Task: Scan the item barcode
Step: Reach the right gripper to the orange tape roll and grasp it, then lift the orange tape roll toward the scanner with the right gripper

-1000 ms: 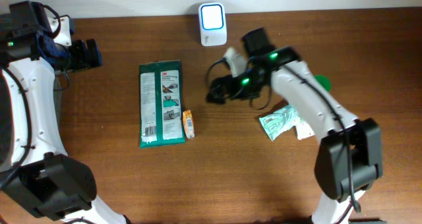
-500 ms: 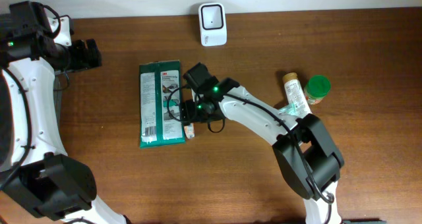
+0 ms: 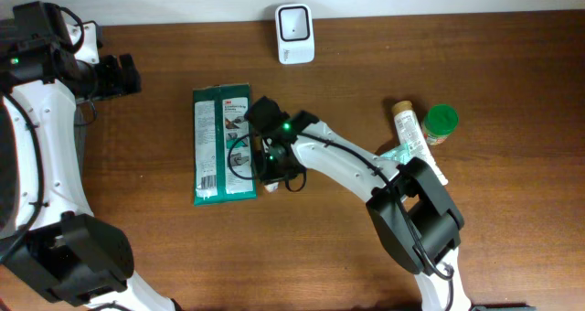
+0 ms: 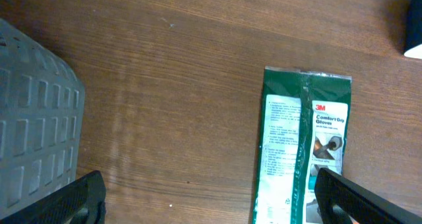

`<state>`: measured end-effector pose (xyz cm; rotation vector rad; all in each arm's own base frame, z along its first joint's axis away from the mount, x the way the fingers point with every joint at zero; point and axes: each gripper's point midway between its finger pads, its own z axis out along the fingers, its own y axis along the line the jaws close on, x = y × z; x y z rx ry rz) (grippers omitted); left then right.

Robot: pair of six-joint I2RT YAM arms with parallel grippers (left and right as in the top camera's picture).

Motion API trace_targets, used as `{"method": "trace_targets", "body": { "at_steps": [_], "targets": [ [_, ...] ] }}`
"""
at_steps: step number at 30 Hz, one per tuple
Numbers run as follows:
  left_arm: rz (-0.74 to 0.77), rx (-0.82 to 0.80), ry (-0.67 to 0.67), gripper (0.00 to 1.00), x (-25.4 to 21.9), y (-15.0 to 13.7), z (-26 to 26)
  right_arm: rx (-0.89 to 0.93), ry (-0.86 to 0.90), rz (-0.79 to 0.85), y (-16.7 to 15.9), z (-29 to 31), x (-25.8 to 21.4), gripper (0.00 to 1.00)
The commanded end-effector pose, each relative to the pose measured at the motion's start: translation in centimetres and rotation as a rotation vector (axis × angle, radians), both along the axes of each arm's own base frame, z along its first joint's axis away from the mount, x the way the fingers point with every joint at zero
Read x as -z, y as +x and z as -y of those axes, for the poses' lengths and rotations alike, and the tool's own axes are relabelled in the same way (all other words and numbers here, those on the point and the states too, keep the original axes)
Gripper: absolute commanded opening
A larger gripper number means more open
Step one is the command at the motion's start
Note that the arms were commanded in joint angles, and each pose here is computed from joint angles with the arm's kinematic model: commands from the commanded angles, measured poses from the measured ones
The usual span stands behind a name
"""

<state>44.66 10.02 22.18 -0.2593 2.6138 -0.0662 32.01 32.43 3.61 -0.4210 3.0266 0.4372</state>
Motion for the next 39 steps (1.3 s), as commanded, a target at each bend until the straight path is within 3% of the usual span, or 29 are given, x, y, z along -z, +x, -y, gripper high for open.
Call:
{"method": "trace_targets", "body": {
  "at_steps": [1, 5, 9, 14, 20, 22, 25, 32, 35, 37, 39],
  "targets": [
    [0.014, 0.015, 0.009, 0.99, -0.5, 0.1, 0.0, -0.009, -0.099, 0.122, 2.6, 1.3, -3.2, 0.20],
    [0.014, 0.015, 0.008, 0.99, -0.5, 0.1, 0.0, -0.036, -0.207, 0.196, 3.7, 3.0, -5.3, 0.11],
    [0.014, 0.015, 0.009, 0.99, -0.5, 0.1, 0.0, -0.053, -0.257, 0.242, 4.2, 3.4, -5.3, 0.11],
    [0.014, 0.015, 0.008, 0.99, -0.5, 0.1, 0.0, -0.031, -0.654, 0.476, 6.6, 8.4, -6.5, 0.11],
    [0.014, 0.015, 0.009, 0.99, -0.5, 0.1, 0.0, -0.134, -0.728, 0.381, 6.2, 8.5, -1.0, 0.15],
    [0.014, 0.015, 0.009, 0.99, -0.5, 0.1, 0.0, -0.188, -0.687, 0.326, 5.0, 7.4, 0.6, 0.29],
    [0.014, 0.015, 0.009, 0.99, -0.5, 0.1, 0.0, -0.194, -0.591, 0.289, 4.3, 5.6, 0.6, 0.38],
    [0.014, 0.015, 0.009, 0.99, -0.5, 0.1, 0.0, -0.033, -0.255, 0.199, 6.6, 5.3, -6.1, 0.38],
    [0.014, 0.015, 0.009, 0.99, -0.5, 0.1, 0.0, 0.067, -0.132, 0.050, 7.8, 8.9, -5.4, 0.41],
    [0.014, 0.015, 0.008, 0.99, -0.5, 0.1, 0.0, -0.009, 0.044, -0.063, 7.3, 9.1, -4.1, 0.41],
    [0.014, 0.015, 0.009, 0.99, -0.5, 0.1, 0.0, -0.029, 0.097, -0.119, 6.5, 9.8, -2.3, 0.41]
  ]
}}
